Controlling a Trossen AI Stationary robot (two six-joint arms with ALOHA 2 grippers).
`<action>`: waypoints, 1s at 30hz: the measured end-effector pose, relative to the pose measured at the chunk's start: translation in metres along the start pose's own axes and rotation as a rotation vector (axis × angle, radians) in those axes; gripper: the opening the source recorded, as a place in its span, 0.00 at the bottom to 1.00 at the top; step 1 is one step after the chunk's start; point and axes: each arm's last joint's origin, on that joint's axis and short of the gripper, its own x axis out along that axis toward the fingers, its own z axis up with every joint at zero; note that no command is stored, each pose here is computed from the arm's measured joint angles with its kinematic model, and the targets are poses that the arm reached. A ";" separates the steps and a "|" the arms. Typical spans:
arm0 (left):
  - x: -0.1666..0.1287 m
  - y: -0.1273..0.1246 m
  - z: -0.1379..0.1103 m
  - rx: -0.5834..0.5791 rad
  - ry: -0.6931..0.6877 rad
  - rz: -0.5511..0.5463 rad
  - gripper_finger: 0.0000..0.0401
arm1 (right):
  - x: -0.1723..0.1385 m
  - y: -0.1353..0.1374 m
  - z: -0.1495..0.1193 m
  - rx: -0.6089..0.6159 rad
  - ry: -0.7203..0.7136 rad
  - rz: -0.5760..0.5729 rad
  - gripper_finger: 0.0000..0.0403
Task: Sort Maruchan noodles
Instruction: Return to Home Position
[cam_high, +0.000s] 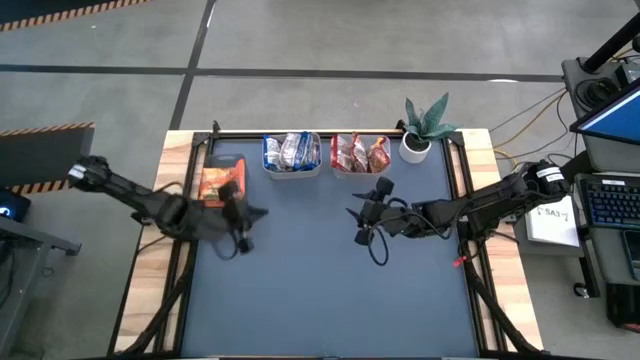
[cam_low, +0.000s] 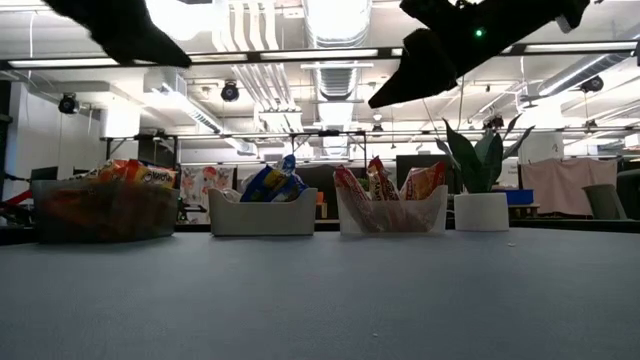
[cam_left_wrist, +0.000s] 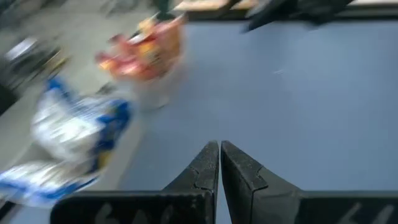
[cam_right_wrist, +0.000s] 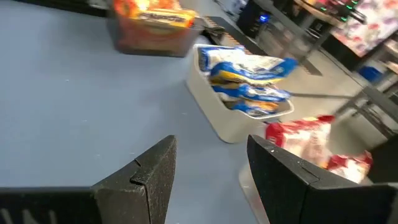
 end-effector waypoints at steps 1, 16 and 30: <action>-0.003 -0.004 -0.005 0.006 -0.032 -0.037 0.00 | 0.000 0.000 -0.002 -0.006 -0.004 0.009 0.46; -0.028 0.034 -0.061 -0.186 -0.285 -0.002 0.00 | -0.035 -0.040 -0.047 0.126 -0.233 0.175 0.46; -0.041 0.065 -0.094 -0.281 -0.445 0.039 0.00 | -0.087 -0.076 -0.073 0.248 -0.420 0.169 0.46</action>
